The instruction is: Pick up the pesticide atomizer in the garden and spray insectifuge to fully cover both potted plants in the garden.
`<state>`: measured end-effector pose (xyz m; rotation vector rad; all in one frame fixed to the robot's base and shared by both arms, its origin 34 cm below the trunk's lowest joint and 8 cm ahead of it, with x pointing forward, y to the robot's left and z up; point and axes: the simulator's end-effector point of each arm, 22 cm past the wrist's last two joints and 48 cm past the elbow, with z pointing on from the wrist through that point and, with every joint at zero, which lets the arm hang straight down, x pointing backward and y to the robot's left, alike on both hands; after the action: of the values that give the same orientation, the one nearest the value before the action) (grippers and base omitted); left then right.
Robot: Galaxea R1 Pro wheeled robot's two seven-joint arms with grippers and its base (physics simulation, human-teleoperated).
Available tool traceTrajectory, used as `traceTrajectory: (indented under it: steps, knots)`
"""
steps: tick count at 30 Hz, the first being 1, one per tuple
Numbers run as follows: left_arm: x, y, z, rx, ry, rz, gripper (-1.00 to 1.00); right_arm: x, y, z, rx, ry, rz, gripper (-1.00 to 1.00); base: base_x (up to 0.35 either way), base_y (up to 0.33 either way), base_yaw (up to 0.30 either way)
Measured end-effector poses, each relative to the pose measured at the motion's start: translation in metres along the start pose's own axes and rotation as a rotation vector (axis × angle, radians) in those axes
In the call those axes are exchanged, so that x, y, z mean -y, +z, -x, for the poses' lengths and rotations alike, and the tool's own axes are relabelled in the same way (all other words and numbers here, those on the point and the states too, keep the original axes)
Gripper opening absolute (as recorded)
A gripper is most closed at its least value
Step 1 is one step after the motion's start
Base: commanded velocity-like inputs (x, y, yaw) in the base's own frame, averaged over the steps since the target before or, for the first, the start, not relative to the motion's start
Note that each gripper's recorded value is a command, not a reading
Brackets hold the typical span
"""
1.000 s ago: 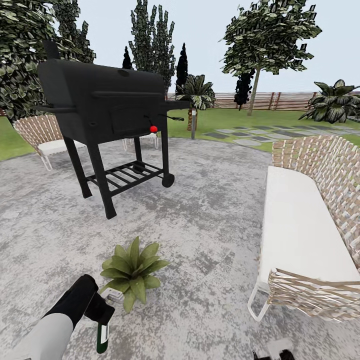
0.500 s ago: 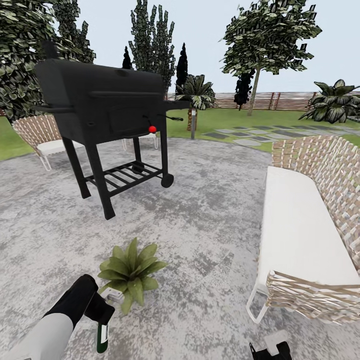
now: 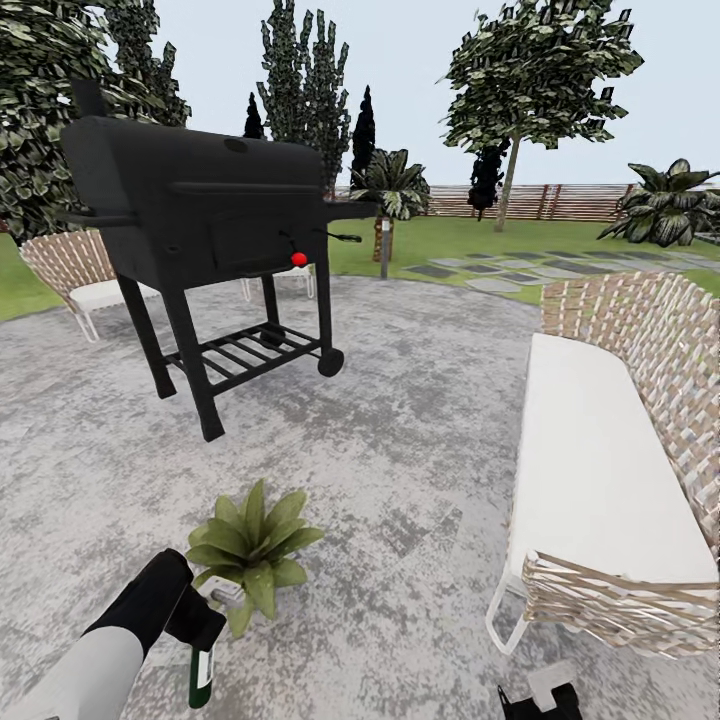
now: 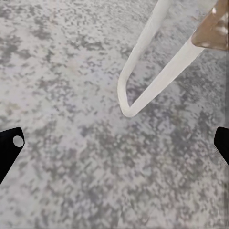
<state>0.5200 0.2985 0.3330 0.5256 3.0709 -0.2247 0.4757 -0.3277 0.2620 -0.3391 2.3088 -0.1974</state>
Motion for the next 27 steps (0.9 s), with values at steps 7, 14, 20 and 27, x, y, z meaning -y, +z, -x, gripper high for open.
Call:
traceTrajectory:
  steps: [7, 14, 20, 27]
  knots:
    - [-0.010, 0.021, -0.046, -0.052, -0.041, 0.014, -1.00, 0.000, 0.000, 0.000, 0.000, 0.002, -0.001, 1.00, 0.005, -0.012, 0.000]
    - [-0.021, 0.024, -0.042, 0.004, -0.143, 0.054, -1.00, -0.002, 0.000, 0.000, -0.002, 0.005, 0.001, 1.00, 0.000, 0.000, 0.000]
    - [-0.026, 0.026, -0.041, 0.025, -0.154, 0.070, -1.00, -0.004, 0.000, 0.000, -0.003, 0.008, 0.002, 1.00, 0.000, 0.000, 0.000]
    - [-0.012, 0.049, -0.069, 0.019, -0.122, 0.047, -1.00, -0.005, 0.000, -0.001, -0.004, 0.011, 0.004, 1.00, 0.000, 0.000, 0.000]
